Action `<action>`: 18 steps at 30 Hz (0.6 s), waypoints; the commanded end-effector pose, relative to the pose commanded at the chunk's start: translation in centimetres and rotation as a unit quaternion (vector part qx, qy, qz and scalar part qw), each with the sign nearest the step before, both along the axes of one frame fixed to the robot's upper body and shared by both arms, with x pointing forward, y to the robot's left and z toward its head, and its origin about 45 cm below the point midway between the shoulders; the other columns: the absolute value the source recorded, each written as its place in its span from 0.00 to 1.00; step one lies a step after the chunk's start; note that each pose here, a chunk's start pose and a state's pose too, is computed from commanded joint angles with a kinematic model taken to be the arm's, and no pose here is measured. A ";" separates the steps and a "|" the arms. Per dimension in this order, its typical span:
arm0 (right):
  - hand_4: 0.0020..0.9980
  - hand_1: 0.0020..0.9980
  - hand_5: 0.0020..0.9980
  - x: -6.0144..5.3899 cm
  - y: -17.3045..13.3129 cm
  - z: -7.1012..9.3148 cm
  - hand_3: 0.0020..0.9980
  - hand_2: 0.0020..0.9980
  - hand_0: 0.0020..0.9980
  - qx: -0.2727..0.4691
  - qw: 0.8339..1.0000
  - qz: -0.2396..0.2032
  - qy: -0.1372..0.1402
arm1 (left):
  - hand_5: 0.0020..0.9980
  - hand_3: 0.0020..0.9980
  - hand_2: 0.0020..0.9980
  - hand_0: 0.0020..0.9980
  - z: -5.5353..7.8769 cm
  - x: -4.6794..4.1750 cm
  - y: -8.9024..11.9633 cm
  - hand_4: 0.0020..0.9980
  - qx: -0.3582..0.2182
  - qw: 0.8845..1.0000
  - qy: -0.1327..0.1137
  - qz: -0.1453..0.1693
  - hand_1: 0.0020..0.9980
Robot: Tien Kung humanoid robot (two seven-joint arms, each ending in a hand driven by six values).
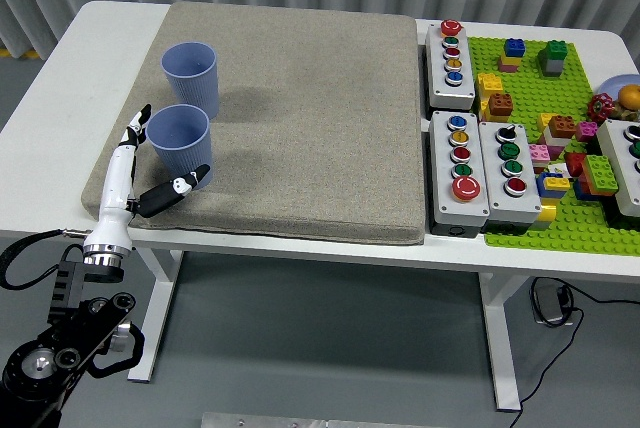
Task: Pick cup pour cup place
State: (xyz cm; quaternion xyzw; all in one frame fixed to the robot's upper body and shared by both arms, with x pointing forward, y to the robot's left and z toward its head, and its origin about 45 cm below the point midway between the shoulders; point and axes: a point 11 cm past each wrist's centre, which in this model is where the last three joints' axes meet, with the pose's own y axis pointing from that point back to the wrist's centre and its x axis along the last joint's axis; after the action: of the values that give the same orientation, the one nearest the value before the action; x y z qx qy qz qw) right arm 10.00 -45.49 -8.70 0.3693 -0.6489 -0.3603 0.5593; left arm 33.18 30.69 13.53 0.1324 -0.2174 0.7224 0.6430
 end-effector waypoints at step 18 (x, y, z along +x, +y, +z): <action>0.00 0.64 0.18 -0.2 0.0 0.0 0.58 0.58 0.69 -0.001 1.000 -0.003 0.001 | 0.36 1.00 1.00 0.88 5.3 -1.88 2.2 1.00 0.010 0.996 -0.086 0.018 0.92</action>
State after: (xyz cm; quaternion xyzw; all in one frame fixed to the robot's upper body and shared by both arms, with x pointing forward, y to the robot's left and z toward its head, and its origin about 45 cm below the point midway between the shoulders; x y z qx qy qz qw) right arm 9.80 -45.51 -8.74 0.3666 -0.6494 -0.3616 0.5596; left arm 31.30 32.91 18.88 0.0797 -0.2764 0.7404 0.6075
